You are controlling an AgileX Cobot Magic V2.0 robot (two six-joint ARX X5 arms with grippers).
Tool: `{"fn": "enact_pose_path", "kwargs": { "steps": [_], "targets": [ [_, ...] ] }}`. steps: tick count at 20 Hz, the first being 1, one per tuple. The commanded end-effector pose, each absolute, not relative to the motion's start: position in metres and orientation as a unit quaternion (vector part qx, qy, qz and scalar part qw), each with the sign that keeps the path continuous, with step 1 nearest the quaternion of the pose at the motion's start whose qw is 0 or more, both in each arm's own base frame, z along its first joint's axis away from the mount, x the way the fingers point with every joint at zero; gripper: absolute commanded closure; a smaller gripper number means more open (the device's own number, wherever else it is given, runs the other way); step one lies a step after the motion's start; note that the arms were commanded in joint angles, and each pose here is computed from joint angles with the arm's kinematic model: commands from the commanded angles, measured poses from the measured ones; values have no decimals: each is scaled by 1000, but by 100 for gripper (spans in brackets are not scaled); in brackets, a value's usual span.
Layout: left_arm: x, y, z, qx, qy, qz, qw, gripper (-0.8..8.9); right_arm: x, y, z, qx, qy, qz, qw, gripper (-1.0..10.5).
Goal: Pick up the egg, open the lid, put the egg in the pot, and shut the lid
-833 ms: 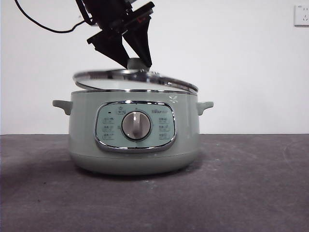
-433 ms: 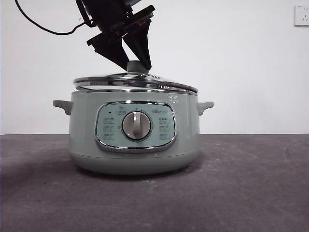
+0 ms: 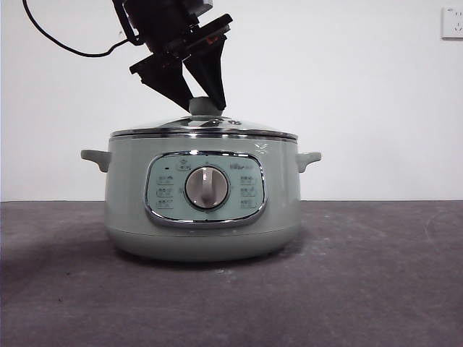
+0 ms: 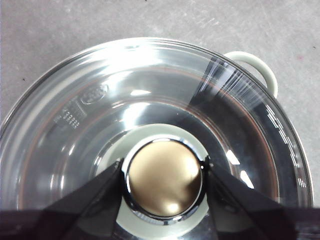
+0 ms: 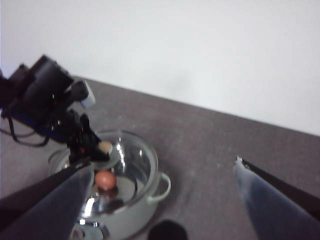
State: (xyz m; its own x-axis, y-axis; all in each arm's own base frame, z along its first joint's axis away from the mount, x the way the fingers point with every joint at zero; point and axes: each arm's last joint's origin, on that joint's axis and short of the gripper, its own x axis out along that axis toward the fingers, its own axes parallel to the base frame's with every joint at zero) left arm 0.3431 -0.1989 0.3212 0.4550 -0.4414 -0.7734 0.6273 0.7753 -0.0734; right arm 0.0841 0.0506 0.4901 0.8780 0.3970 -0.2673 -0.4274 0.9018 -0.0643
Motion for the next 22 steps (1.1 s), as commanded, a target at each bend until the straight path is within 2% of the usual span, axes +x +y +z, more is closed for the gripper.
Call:
{"fn": "enact_pose_path", "kwargs": {
  "steps": [1, 2, 6, 13, 22],
  "targets": [
    [346, -202, 313, 108, 431, -311, 840, 330, 84, 51, 487, -69, 139, 214, 964, 474],
    [346, -202, 312, 108, 432, -311, 839, 299, 84, 51, 485, -72, 147, 215, 963, 474],
    [344, -201, 315, 108, 432, -311, 840, 302, 81, 49, 478, -84, 183, 220, 955, 474],
    [333, -194, 335, 98, 412, -311, 851, 302, 78, 52, 471, -77, 228, 279, 930, 474],
    [284, -167, 381, 95, 421, -310, 847, 302, 82, 60, 456, -78, 323, 336, 881, 475]
  ]
}}
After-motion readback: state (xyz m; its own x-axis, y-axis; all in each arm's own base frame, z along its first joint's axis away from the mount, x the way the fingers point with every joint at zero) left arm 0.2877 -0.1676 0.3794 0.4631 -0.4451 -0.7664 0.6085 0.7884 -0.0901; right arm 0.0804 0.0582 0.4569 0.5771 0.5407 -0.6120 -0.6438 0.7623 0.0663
